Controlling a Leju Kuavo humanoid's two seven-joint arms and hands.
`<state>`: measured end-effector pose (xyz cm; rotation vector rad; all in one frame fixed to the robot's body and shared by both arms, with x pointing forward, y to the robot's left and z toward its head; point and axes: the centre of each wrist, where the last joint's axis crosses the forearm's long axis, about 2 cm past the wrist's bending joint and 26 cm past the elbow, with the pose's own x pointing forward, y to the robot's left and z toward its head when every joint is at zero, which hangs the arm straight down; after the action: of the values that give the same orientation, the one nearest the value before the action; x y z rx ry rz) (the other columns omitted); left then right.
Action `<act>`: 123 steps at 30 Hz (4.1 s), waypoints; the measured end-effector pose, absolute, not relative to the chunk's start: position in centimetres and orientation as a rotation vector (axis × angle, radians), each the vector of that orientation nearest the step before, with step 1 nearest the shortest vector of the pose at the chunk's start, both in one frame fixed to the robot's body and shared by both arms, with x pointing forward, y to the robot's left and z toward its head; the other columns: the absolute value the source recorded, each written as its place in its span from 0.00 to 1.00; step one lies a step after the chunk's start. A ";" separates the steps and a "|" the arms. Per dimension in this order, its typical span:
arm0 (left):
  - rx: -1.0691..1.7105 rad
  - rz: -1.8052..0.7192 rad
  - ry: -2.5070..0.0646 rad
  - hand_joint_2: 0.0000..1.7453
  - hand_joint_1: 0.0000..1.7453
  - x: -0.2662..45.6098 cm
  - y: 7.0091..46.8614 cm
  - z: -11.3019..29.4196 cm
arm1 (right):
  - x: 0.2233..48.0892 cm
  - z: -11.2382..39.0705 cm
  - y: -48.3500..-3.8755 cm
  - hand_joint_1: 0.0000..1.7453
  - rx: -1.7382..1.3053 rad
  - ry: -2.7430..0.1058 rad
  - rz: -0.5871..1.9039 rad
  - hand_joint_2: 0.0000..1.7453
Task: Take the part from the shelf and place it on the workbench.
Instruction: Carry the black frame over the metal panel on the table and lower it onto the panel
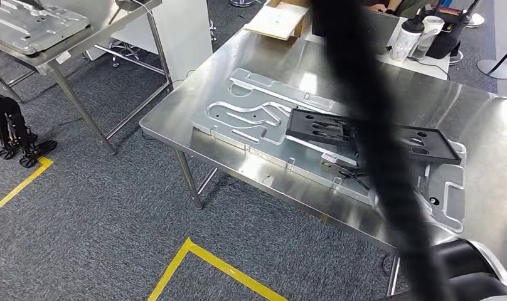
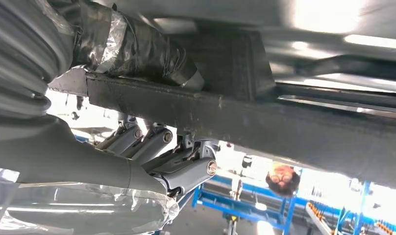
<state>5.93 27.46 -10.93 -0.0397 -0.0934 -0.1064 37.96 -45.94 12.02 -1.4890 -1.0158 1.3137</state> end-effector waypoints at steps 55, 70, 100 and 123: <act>-0.048 -0.030 -0.089 0.00 0.00 5.9 27.7 -10.9 | 43.4 23.9 -34.5 0.00 -1.604 -1.589 1.300 0.00; -0.046 -0.013 -0.088 0.00 0.00 5.9 27.5 -10.9 | 42.3 22.3 -31.3 0.00 -1.565 -1.652 1.335 0.00; -0.019 -0.041 -0.074 0.00 0.00 5.6 27.4 -11.0 | 40.5 23.1 -27.7 0.00 -1.557 -1.793 1.350 0.00; -0.010 -0.048 -0.073 0.00 0.00 5.8 27.5 -11.0 | 40.4 23.1 -25.9 0.00 -1.559 -1.831 1.360 0.00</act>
<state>5.75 27.48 -10.96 -0.0096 -0.0729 -0.0483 40.41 -25.87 23.09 -1.5591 -1.8312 1.3598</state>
